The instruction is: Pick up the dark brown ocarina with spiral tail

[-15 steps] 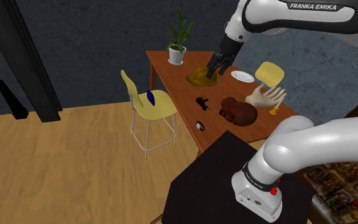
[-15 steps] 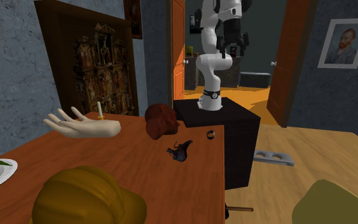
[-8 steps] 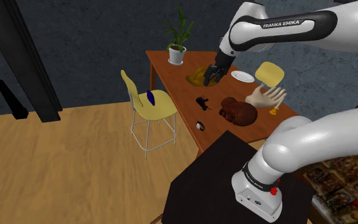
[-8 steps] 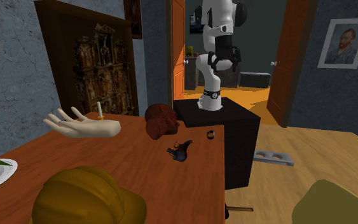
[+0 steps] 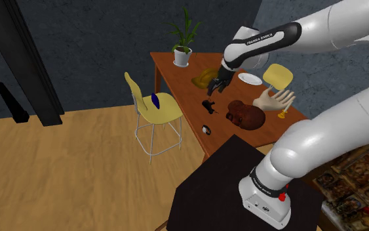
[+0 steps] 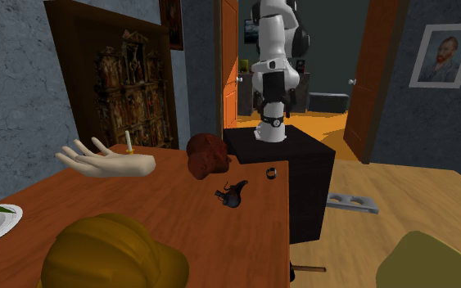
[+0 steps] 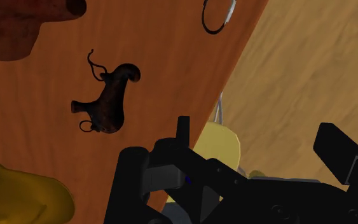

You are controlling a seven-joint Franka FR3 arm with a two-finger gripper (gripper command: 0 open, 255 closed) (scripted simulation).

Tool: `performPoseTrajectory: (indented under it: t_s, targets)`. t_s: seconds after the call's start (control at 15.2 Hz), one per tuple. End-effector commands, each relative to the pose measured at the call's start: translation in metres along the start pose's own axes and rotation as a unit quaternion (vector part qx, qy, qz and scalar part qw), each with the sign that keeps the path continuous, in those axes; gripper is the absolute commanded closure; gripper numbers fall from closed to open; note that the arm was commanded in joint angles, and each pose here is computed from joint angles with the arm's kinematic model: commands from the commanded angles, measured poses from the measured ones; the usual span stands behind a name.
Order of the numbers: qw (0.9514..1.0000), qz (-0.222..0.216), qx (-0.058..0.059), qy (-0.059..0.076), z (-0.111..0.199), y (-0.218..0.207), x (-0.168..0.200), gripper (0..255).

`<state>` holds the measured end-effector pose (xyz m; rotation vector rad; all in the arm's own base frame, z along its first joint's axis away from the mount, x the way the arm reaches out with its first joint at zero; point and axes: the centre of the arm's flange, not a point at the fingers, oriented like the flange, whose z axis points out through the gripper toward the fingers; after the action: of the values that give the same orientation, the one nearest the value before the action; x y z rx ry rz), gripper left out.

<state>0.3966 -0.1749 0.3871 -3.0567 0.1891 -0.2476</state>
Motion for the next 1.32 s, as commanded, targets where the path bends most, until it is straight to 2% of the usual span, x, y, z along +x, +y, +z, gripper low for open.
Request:
performPoseTrajectory:
  t_s: [0.0, 1.25]
  targets:
    - [1.0000, 0.004, -0.003, 0.002, 0.019, 0.014, 0.006, 0]
    - [0.9985, 0.046, -0.023, 0.017, 0.198, 0.160, 0.059, 0]
